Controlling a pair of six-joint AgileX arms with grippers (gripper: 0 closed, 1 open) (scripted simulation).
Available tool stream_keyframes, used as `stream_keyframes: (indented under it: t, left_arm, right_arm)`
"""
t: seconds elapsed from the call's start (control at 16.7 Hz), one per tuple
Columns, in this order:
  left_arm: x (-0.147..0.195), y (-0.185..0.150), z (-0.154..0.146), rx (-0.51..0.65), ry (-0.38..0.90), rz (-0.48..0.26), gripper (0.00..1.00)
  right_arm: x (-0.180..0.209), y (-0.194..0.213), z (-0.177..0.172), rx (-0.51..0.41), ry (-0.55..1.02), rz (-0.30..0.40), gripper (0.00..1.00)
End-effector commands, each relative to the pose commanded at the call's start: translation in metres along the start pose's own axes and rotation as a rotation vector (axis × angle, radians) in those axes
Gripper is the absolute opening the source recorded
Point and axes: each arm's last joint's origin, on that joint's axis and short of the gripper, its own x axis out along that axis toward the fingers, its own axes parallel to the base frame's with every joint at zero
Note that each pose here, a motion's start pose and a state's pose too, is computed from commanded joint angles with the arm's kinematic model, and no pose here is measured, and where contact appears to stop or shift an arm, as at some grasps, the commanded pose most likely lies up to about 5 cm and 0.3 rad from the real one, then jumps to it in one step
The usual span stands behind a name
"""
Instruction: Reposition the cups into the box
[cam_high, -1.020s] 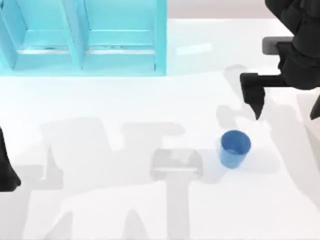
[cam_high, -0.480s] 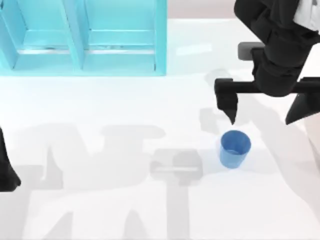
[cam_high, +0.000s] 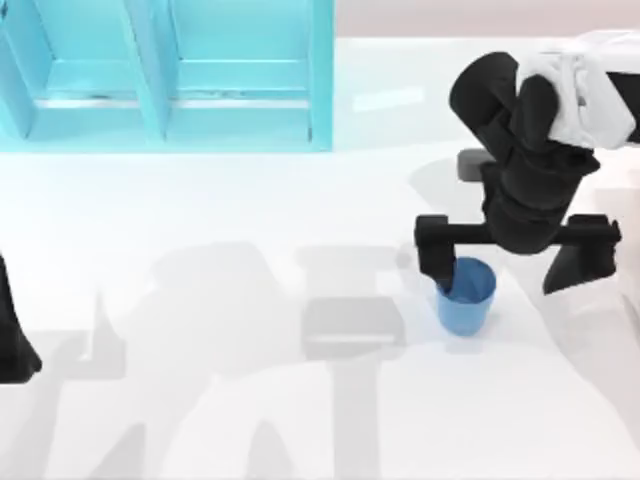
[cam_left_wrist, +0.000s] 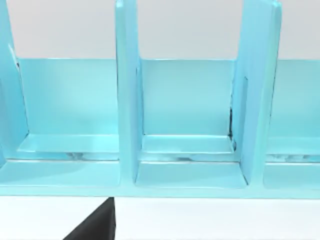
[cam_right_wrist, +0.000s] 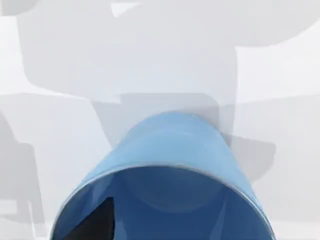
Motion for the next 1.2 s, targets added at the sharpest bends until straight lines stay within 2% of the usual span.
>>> stream_keyframes:
  t: [0.12, 0.36, 1.14, 1.2]
  left_arm:
    - [0.0000, 0.0000, 0.0000, 0.000, 0.000, 0.000, 1.00]
    - [0.0000, 0.0000, 0.0000, 0.000, 0.000, 0.000, 1.00]
    - [0.0000, 0.0000, 0.0000, 0.000, 0.000, 0.000, 1.00]
    - [0.0000, 0.0000, 0.0000, 0.000, 0.000, 0.000, 1.00]
  right_arm:
    - [0.0149, -0.0010, -0.0026, 0.000, 0.009, -0.005, 1.00]
    - [0.0171, -0.0012, -0.0031, 0.000, 0.010, -0.005, 1.00]
    - [0.0171, -0.0012, -0.0031, 0.000, 0.010, -0.005, 0.02]
    - [0.0171, -0.0012, -0.0031, 0.000, 0.010, -0.005, 0.00]
